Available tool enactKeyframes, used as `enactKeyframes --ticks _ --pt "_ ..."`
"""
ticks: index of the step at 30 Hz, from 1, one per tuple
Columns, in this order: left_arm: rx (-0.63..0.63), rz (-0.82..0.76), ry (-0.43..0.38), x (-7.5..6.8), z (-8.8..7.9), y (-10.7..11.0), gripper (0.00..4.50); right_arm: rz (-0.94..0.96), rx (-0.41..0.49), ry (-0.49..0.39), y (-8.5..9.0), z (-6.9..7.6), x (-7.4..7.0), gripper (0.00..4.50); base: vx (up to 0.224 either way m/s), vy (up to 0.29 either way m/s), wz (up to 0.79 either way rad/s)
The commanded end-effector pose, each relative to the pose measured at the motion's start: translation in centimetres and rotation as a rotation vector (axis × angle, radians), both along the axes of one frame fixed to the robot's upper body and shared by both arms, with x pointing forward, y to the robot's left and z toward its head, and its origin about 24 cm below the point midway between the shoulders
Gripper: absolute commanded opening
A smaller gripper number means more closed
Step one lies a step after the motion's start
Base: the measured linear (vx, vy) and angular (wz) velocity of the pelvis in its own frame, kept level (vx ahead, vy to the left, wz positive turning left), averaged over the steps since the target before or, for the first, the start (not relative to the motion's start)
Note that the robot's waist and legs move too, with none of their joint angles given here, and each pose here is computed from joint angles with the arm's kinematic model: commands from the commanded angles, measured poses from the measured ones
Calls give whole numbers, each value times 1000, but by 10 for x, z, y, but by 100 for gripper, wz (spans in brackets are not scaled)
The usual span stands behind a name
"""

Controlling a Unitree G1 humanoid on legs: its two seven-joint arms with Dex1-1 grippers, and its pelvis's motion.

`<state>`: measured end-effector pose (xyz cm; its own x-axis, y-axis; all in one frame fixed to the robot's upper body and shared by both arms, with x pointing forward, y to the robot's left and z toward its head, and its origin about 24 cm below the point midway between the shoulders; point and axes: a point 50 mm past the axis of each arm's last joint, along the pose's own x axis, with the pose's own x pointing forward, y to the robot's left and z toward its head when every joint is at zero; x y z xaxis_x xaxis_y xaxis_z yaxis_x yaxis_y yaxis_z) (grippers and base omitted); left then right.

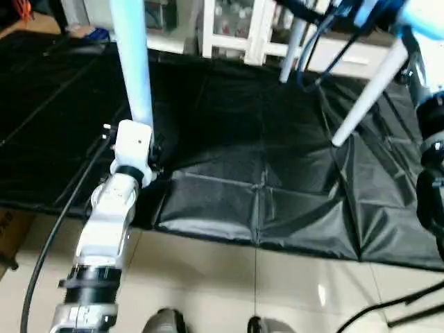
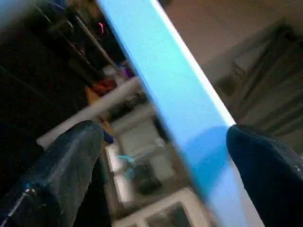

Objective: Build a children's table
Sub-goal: Flip table

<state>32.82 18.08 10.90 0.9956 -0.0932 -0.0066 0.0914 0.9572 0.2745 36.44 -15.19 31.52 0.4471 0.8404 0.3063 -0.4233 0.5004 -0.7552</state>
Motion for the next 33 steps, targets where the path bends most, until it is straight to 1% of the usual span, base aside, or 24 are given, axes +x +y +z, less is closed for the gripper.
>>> enactKeyframes --ticks 1,3,5,6,7,8,9,10,11,14,15,16,18,20,21,23,24,25,26,27,28,30,31,33 --pt "34 -4 -131 5 32 1 232 120 100 30 3 2 -15 450 0 0 0" --pt "73 26 -138 5 35 10 249 176 68 42 9 -7 -29 450 -15 6 -9" --pt "76 28 -139 5 35 11 258 181 63 44 10 -8 -30 450 0 0 0" --pt "88 44 -140 5 36 16 275 208 59 66 13 -13 -35 450 0 0 0" --pt "100 60 -132 6 36 21 282 232 55 98 16 -20 -40 450 0 0 0" --pt "106 85 -129 5 36 30 288 236 66 162 17 -35 -44 450 0 0 0" --pt "106 87 -129 5 36 31 288 235 68 168 17 -37 -45 450 0 0 0" --pt "107 98 -129 5 37 34 303 229 76 198 17 -44 -45 450 0 0 0" --pt "100 93 -134 3 38 37 315 198 80 247 15 -57 -45 450 -132 -17 -6" --pt "21 7 -162 -5 44 27 336 77 173 371 4 -81 -44 450 -67 -138 9" --pt "2 -12 -168 -6 45 24 345 52 191 393 1 -85 -44 450 91 -153 10" --pt "-118 -86 -185 -16 46 11 356 -56 278 436 -9 -96 -40 450 91 -153 10" --pt "-226 -137 -198 -26 46 0 365 -143 359 475 -16 -105 -38 450 -60 -26 42" --pt "-287 -153 -188 -36 40 -7 372 -218 396 512 -22 -117 -38 450 -46 2 24" --pt "-341 -146 -163 -48 30 -13 372 -302 423 560 -27 -132 -43 450 -21 59 3" --pt "-361 -124 -141 -57 20 -16 372 -349 445 612 -28 -144 -48 450 -13 59 3" --pt "-365 -122 -138 -57 19 -16 372 -352 447 616 -29 -145 -48 450 -2 62 -1" --pt "-419 -86 -80 -68 4 -19 372 -418 470 679 -32 -163 -57 450 -2 62 -1" --pt "-433 -74 -61 -72 -1 -20 372 -446 476 699 -33 -169 -60 450 -3 65 -6" --pt "-433 -74 -61 -72 -1 -20 372 -446 476 699 -33 -169 -60 450 5 57 -7" --pt "-457 -56 -18 -79 -10 -22 372 -511 506 737 -38 -180 -64 450 5 57 -7" --pt "-432 17 45 -93 -29 -23 372 -609 557 819 -42 -198 -72 450 0 0 0" --pt "-419 42 67 -98 -36 -23 372 -627 529 803 -40 -204 -77 450 0 0 0" --pt "-403 53 72 -102 -40 -23 372 -635 456 772 -34 -210 -83 450 0 0 0"
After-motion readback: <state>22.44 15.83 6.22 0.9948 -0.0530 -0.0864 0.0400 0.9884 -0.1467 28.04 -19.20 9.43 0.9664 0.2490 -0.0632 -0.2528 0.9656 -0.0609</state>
